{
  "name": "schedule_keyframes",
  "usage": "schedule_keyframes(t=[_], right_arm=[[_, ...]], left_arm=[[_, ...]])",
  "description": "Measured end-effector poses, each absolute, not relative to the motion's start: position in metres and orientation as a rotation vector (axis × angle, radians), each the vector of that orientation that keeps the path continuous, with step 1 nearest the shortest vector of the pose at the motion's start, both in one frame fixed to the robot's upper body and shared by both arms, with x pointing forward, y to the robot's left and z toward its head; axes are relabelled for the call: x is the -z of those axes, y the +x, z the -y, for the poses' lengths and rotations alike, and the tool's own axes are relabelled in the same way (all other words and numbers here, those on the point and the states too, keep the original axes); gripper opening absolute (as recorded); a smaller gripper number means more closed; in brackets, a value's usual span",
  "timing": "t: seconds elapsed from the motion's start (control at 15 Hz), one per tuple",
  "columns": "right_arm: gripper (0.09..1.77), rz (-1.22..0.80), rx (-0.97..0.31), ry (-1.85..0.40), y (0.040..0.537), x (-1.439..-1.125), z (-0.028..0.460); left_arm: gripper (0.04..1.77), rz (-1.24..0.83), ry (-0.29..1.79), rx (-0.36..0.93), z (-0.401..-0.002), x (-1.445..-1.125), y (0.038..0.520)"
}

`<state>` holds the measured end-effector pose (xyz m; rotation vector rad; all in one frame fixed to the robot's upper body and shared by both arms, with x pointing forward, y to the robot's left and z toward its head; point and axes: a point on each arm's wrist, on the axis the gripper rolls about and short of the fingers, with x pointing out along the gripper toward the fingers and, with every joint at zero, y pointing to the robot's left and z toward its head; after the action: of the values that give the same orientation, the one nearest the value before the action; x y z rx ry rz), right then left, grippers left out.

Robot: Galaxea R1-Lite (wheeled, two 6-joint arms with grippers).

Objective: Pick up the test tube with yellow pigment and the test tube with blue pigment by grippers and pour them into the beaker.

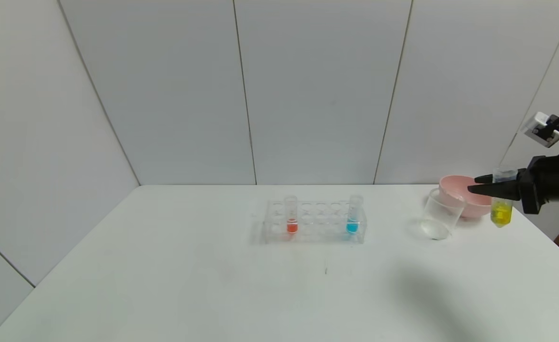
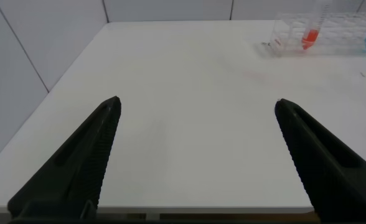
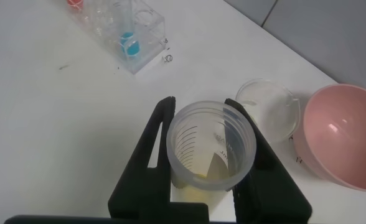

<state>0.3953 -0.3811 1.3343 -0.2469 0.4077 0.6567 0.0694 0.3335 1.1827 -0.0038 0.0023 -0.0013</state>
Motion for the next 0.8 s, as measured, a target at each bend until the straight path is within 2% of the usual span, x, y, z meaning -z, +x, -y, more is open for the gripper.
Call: schedule_keyframes(t=[0.4,0.8], right_arm=[[0.6,-0.439,-0.617,-0.48,0.43,-1.329,0.398],[0.6,-0.571,-0.541,-0.569,0.457,-1.335,0.403]], left_arm=[[1.76,-0.002,-0.004,0.001,-0.334,-1.183,0.069],[1.76,-0.002,-0.004,0.002,-0.334,-1.183,0.069]])
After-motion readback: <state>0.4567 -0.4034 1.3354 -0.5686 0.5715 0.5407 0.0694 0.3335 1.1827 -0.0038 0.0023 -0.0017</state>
